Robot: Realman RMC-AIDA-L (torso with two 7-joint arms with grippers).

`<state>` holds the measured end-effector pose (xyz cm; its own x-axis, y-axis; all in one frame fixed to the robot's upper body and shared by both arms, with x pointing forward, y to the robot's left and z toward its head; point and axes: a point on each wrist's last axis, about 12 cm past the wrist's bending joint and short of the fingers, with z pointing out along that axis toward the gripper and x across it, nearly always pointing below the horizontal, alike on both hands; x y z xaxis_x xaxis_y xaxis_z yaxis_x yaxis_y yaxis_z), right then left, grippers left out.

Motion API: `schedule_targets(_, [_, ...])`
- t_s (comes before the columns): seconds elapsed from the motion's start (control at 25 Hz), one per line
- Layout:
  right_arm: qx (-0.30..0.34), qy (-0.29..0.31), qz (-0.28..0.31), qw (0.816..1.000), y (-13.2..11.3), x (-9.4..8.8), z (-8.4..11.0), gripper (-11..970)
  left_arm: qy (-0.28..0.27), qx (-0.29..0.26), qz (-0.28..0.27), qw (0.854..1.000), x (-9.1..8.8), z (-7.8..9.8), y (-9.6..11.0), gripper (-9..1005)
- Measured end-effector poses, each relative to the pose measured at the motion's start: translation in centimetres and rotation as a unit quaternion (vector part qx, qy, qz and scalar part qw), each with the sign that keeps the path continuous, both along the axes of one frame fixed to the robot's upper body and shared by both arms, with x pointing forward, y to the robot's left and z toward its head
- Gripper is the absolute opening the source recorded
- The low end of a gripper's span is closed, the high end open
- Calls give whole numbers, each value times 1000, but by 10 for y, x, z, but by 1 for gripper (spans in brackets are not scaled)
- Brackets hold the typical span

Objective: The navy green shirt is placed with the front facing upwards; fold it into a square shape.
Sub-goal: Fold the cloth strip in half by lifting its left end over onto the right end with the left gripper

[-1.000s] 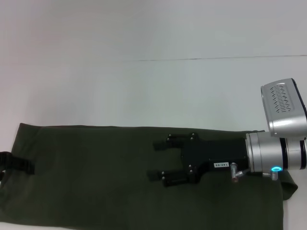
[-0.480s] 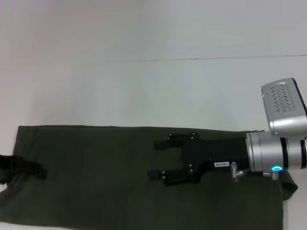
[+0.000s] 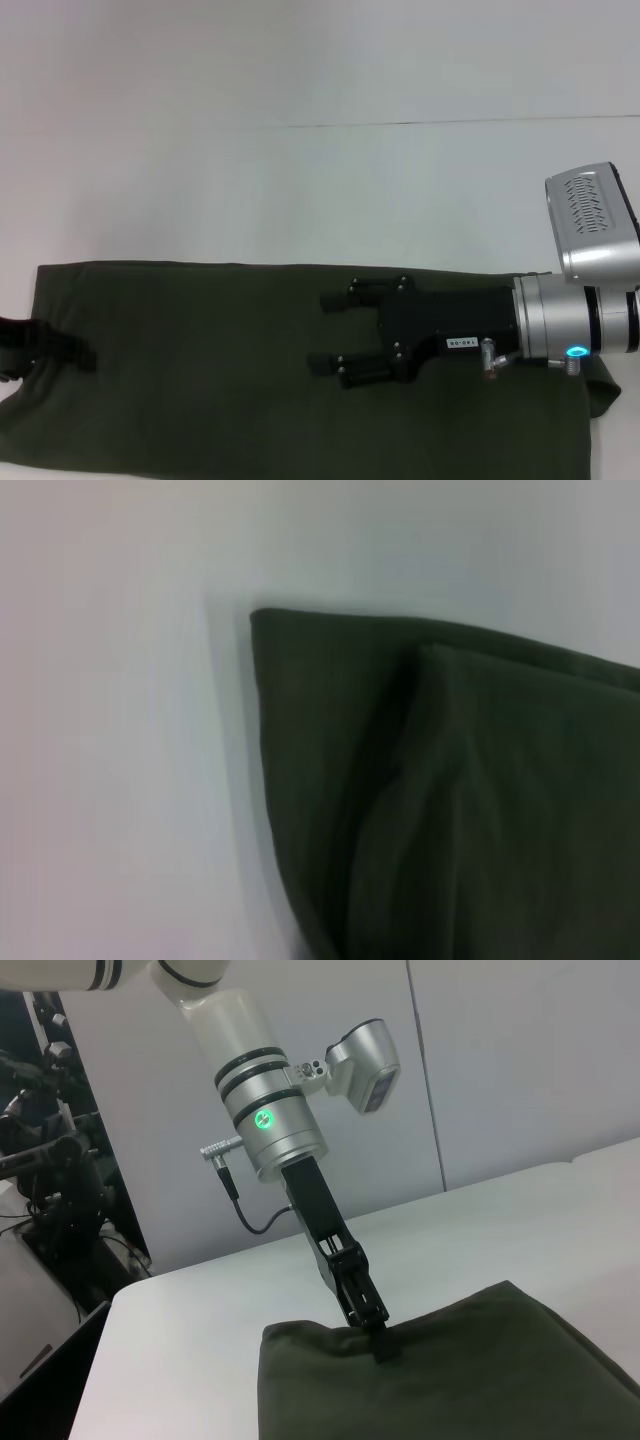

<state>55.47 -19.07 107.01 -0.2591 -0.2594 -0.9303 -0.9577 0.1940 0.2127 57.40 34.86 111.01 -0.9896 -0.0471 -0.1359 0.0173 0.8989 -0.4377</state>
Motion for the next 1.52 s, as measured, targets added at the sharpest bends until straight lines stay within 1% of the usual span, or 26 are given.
schedule_targets(0.2, [0, 0, 0, 1000, 0, 0, 0, 865, 3, -1, -1, 1000, -1, 0, 0, 807])
schedule_targets(0.4, [0, 0, 0, 1000, 0, 0, 0, 864, 1, 3, -1, 1000, -1, -1, 0, 570])
schedule_targets(0.84, [2, 0, 1, 1000, -1, 0, 1, 865, 2, 3, -1, 1000, -1, 0, 0, 130])
schedule_targets(1.2, [4, 0, 2, 1000, -1, 0, 1, 865, 1, -2, 0, 1000, 0, 3, 2, 76])
schedule_targets(1.32, [4, 1, 2, 1000, 0, 0, 1, 865, -3, -28, 6, 1000, 0, 10, 3, 74])
schedule_targets(1.52, [1, -1, 2, 1000, -1, 0, 1, 864, -22, -106, 16, 994, -3, 25, 9, 72])
